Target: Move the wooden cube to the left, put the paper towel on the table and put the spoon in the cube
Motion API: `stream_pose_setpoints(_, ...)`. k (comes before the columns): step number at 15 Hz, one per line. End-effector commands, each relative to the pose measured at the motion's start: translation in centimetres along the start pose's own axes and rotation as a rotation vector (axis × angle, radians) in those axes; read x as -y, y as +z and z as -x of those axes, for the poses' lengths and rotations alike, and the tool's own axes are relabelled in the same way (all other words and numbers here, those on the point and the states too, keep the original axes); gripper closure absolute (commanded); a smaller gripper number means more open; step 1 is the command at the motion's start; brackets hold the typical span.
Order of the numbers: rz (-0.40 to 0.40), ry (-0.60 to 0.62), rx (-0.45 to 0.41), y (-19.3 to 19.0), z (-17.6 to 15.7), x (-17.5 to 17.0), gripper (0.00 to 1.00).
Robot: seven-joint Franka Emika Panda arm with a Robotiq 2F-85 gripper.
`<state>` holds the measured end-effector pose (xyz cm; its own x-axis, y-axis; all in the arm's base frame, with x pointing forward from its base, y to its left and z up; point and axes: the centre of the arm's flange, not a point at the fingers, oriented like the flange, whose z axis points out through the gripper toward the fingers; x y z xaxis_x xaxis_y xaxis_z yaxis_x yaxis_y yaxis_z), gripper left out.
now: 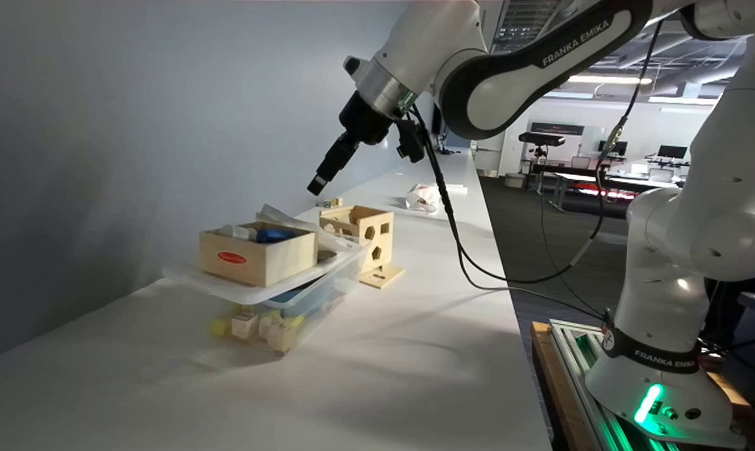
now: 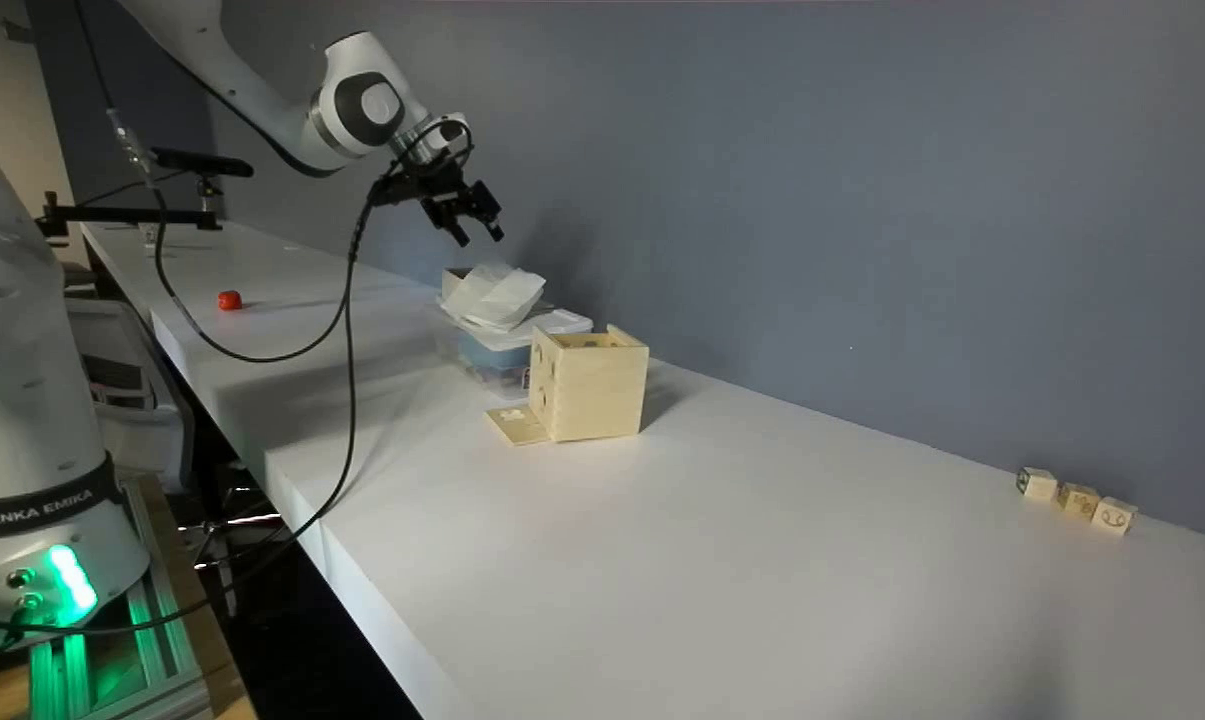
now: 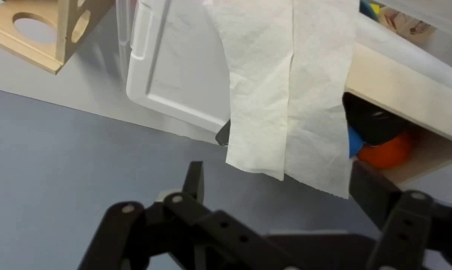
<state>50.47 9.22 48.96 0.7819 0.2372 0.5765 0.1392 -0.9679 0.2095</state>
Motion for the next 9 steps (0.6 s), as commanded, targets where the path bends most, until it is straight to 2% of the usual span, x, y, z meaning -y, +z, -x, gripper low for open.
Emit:
stream_pose_setpoints(1, 0.046, -0.005, -0.001, 2.5, -3.0, 1.8, 0.0)
stream_pose_setpoints(9, 0.06, -0.089, 0.072, 5.4, -3.9, 4.6, 0.0)
